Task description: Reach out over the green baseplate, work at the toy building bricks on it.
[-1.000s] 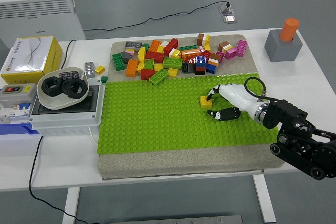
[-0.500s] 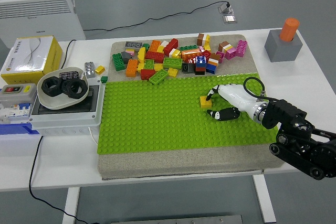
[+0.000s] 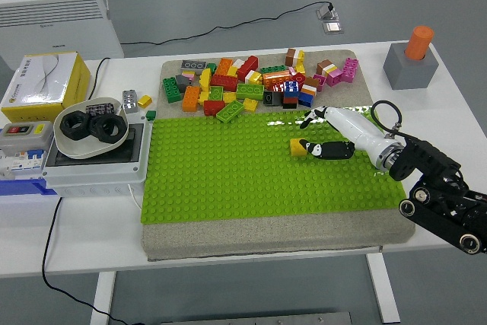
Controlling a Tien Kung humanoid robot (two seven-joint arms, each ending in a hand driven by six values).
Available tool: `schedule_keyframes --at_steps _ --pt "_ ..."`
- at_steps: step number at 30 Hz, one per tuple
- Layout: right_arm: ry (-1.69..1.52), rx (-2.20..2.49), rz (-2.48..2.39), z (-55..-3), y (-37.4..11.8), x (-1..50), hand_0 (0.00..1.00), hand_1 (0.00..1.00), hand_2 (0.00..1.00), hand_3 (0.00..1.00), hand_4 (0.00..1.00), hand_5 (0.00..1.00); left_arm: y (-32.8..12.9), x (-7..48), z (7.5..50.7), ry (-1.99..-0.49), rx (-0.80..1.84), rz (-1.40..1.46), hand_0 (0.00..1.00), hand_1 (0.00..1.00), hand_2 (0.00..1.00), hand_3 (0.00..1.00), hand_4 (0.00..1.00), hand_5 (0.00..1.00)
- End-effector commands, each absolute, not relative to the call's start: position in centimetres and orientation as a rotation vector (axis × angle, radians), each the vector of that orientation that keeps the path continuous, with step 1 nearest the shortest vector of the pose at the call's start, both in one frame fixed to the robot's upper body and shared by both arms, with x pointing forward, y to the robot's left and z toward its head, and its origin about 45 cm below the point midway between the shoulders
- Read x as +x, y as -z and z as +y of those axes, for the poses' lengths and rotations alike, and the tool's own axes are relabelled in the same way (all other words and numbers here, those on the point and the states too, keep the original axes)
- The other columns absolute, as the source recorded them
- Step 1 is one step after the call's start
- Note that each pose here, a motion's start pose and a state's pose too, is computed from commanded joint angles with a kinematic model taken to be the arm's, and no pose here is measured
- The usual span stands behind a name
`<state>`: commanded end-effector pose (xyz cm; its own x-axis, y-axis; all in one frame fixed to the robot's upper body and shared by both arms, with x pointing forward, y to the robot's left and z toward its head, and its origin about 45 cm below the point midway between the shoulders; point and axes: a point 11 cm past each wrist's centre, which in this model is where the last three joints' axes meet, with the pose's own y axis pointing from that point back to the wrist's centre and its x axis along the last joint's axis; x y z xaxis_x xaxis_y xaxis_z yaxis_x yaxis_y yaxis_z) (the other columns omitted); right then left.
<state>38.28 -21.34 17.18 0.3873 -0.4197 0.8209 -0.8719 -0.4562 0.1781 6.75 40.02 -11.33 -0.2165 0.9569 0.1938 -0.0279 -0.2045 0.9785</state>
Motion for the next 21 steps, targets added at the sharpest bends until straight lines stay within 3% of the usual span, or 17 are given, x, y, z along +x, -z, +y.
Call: schedule_keyframes --at_steps 6,8,13,14,19,20,21 --pt "-0.952 2.108 -1.241 -22.1 -19.5 37.7 0.862 0.841 0.831 0.657 0.644 0.382 11.4 6.7 40.0 -1.543 1.210 1.224 0.628 0.485 0.604 0.727 0.998 0.998" --pt "-0.958 2.084 -1.268 -23.4 -19.9 37.2 0.859 0.844 0.830 0.659 0.648 0.336 11.4 6.7 40.0 -1.543 1.210 1.225 0.628 0.484 0.604 0.729 0.998 0.998" --pt "-0.962 1.913 -1.217 -28.1 -19.7 36.0 0.859 0.844 0.830 0.659 0.648 0.336 11.4 6.7 39.9 -1.545 1.207 1.227 0.628 0.484 0.604 0.729 0.998 0.998" --pt "-0.957 1.875 -1.186 -29.0 -19.6 35.6 0.865 0.860 0.853 0.686 0.742 0.200 11.4 6.7 39.9 -1.547 1.205 1.228 0.627 0.483 0.604 0.730 0.998 0.998" --pt "-0.965 1.699 -1.021 -32.0 -19.7 34.2 0.865 0.860 0.853 0.686 0.742 0.200 11.4 6.7 40.0 -1.555 1.201 1.228 0.627 0.483 0.604 0.730 0.998 0.998" --pt "-0.970 1.674 -1.000 -32.3 -19.9 34.0 0.865 0.865 0.868 0.709 0.737 0.124 11.4 6.7 40.0 -1.555 1.202 1.228 0.627 0.481 0.603 0.726 0.998 0.998" --pt "-0.978 1.642 -0.978 -32.5 -20.0 33.8 0.865 0.865 0.868 0.709 0.737 0.124 11.3 6.7 40.0 -1.555 1.203 1.227 0.627 0.481 0.603 0.726 0.998 0.998"
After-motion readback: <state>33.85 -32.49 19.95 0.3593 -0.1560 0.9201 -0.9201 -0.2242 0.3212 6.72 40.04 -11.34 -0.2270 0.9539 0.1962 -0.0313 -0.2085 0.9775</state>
